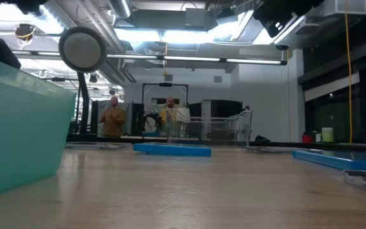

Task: Pick & place jewel cases by type
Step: Put the bottom left blue CD case into the blue bin, then put the top blue CD case into the blue bin

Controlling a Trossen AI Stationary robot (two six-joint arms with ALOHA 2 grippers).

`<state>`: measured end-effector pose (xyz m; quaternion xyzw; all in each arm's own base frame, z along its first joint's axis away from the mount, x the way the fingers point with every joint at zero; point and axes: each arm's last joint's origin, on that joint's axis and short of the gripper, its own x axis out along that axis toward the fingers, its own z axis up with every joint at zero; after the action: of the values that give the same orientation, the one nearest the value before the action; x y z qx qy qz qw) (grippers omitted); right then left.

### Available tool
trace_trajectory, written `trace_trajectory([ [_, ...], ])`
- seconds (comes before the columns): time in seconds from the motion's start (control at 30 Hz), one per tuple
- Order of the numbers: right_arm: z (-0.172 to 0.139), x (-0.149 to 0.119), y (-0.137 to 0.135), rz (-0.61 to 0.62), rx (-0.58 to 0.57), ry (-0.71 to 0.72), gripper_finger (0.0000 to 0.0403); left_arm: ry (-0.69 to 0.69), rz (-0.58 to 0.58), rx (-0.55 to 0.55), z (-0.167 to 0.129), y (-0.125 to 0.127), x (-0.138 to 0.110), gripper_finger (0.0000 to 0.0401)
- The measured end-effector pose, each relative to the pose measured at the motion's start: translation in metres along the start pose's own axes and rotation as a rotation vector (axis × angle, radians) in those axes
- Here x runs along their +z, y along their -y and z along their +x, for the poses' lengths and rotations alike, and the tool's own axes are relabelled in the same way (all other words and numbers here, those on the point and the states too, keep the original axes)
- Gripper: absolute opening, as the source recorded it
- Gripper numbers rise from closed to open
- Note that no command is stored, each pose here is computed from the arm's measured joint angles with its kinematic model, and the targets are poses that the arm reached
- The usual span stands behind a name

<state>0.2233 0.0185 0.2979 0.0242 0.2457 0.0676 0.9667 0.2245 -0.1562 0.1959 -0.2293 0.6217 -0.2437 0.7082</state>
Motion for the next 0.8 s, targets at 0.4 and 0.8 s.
trace_trajectory([
  [0.4,0.0,0.0,0.0,-0.009,0.0,-0.003,0.0012,-0.037,-0.012,0.127,-0.013,0.005,0.001,0.0219],
  [0.8,0.0,-0.001,0.0,-0.001,0.0,-0.009,0.0012,0.195,-0.035,0.491,-0.062,0.02,0.027,0.022],
])
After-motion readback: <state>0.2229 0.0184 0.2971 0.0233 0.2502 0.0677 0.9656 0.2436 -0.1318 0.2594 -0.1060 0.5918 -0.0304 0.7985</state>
